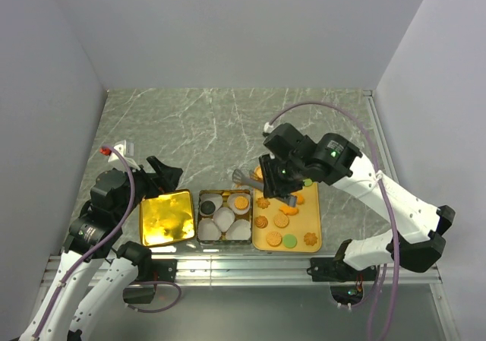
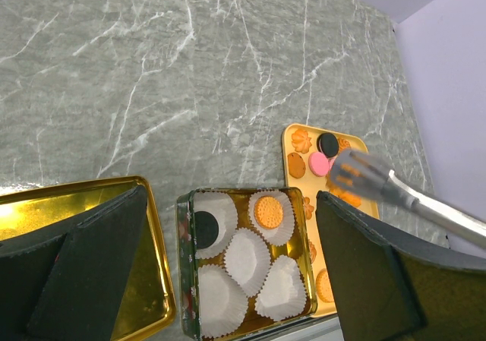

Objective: Pack the cookies

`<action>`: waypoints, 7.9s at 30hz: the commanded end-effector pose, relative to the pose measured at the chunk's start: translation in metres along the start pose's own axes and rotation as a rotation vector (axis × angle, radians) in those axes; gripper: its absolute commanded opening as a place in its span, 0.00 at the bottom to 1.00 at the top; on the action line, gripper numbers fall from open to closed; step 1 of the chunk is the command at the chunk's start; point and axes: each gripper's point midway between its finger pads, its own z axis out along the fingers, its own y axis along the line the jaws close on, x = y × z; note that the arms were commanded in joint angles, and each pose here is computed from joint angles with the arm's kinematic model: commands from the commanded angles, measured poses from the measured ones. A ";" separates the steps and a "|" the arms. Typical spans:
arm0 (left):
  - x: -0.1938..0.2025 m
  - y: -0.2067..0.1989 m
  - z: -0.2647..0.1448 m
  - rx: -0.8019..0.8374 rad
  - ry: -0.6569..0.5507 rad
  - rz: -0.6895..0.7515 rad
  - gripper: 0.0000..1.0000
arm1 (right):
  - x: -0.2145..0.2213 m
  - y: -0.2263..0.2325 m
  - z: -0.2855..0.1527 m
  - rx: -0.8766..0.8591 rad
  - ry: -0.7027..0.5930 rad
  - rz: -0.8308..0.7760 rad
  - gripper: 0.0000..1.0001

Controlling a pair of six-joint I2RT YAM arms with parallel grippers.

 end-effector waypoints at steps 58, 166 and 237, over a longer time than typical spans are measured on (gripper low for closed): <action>-0.007 -0.002 -0.001 0.004 -0.032 -0.008 0.99 | 0.057 0.054 0.067 -0.100 0.095 -0.096 0.57; -0.005 -0.005 -0.001 0.024 -0.024 0.000 1.00 | 0.014 -0.017 0.010 0.038 -0.038 0.097 0.37; -0.008 -0.004 -0.004 0.021 -0.043 -0.005 1.00 | 0.032 0.058 0.013 0.001 -0.041 -0.061 0.55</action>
